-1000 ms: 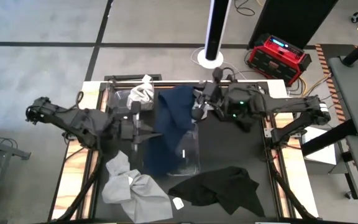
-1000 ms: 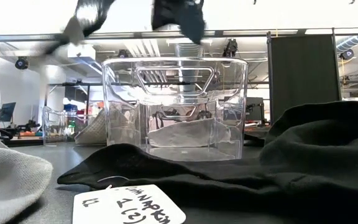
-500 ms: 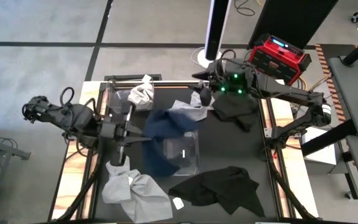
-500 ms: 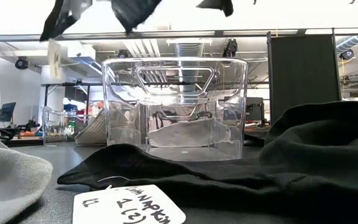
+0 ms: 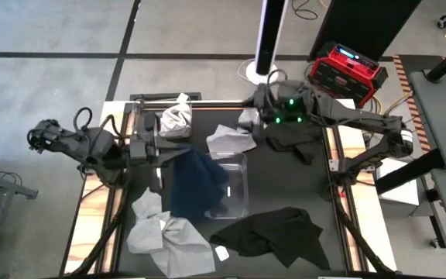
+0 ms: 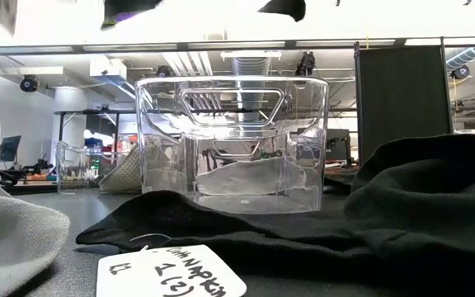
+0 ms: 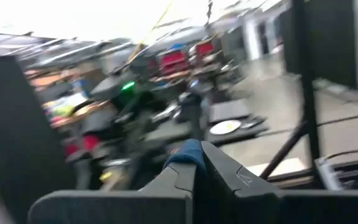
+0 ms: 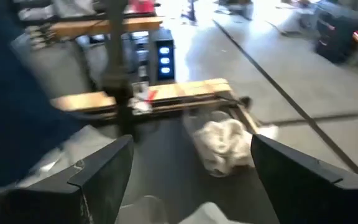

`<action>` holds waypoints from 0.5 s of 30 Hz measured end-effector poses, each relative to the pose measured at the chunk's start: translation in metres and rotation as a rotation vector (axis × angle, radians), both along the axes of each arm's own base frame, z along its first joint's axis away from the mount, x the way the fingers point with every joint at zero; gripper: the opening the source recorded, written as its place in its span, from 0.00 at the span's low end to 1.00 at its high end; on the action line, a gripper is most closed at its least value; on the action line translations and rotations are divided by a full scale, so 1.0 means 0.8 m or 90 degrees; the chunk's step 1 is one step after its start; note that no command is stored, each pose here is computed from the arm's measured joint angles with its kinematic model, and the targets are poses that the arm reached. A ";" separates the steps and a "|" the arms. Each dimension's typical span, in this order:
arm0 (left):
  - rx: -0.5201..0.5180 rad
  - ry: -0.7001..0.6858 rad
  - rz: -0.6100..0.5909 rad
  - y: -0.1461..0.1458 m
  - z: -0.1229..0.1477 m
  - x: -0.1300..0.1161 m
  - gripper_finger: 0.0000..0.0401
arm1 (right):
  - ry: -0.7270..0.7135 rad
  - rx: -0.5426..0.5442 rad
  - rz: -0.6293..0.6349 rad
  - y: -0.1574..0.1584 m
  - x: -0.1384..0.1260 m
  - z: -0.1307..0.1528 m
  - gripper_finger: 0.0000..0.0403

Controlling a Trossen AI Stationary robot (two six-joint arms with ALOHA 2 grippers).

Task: Sort towels by color in basket
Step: Put the blue towel into the bottom transparent bin

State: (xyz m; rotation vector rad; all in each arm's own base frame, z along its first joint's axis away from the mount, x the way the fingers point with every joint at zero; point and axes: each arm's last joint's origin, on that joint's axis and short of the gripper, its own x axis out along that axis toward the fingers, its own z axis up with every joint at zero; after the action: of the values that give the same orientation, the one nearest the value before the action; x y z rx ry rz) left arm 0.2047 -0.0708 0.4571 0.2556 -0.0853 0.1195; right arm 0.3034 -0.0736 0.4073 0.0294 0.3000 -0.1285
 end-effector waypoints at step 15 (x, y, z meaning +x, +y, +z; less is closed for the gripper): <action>0.022 0.062 0.124 -0.003 -0.020 0.023 0.00 | -0.107 -0.165 0.172 0.086 0.021 0.009 0.78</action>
State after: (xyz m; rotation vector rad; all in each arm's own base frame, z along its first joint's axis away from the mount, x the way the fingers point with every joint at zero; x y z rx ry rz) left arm 0.2232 -0.0734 0.4408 0.3042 0.0350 0.2992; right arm 0.3203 -0.0047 0.4145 -0.2554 0.1162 0.1041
